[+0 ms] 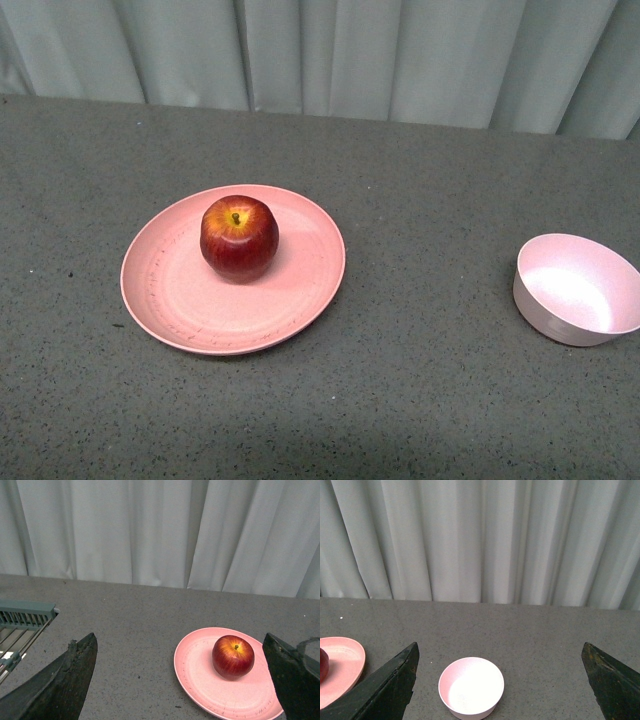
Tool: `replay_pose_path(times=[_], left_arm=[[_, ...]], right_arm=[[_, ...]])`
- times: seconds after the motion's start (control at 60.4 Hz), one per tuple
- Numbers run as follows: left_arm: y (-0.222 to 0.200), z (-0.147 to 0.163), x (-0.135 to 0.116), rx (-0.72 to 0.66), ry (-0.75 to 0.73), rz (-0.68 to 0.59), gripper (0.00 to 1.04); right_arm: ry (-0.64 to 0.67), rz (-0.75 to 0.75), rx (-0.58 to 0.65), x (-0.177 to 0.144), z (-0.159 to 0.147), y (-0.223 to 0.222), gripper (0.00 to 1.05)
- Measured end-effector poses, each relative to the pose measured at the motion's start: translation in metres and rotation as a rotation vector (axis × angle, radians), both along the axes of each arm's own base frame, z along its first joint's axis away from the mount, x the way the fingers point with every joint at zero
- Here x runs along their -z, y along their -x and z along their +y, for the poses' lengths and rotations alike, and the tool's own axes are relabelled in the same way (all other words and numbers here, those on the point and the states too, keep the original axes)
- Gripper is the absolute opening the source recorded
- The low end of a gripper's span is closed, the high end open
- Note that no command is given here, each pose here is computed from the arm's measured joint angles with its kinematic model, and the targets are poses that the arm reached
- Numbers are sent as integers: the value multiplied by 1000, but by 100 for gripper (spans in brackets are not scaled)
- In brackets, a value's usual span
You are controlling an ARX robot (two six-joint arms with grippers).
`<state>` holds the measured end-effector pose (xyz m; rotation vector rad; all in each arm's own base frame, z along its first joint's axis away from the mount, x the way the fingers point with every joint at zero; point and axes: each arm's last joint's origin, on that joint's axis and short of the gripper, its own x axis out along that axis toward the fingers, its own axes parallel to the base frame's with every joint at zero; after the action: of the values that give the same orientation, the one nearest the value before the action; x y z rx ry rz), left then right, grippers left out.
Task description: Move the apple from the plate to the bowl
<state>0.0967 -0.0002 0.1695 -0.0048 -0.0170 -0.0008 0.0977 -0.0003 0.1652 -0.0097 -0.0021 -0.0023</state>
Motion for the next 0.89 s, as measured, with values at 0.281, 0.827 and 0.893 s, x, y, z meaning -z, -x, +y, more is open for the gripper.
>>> replay_pose_path(times=[0.281,0.827,0.893], left_arm=[[0,0,0,0,0,0,98],[0,0,0,0,0,0,98],[0,0,0,0,0,0,98]], right_arm=[[0,0,0,0,0,0,95],[0,0,0,0,0,0,95],[0,0,0,0,0,0,95]])
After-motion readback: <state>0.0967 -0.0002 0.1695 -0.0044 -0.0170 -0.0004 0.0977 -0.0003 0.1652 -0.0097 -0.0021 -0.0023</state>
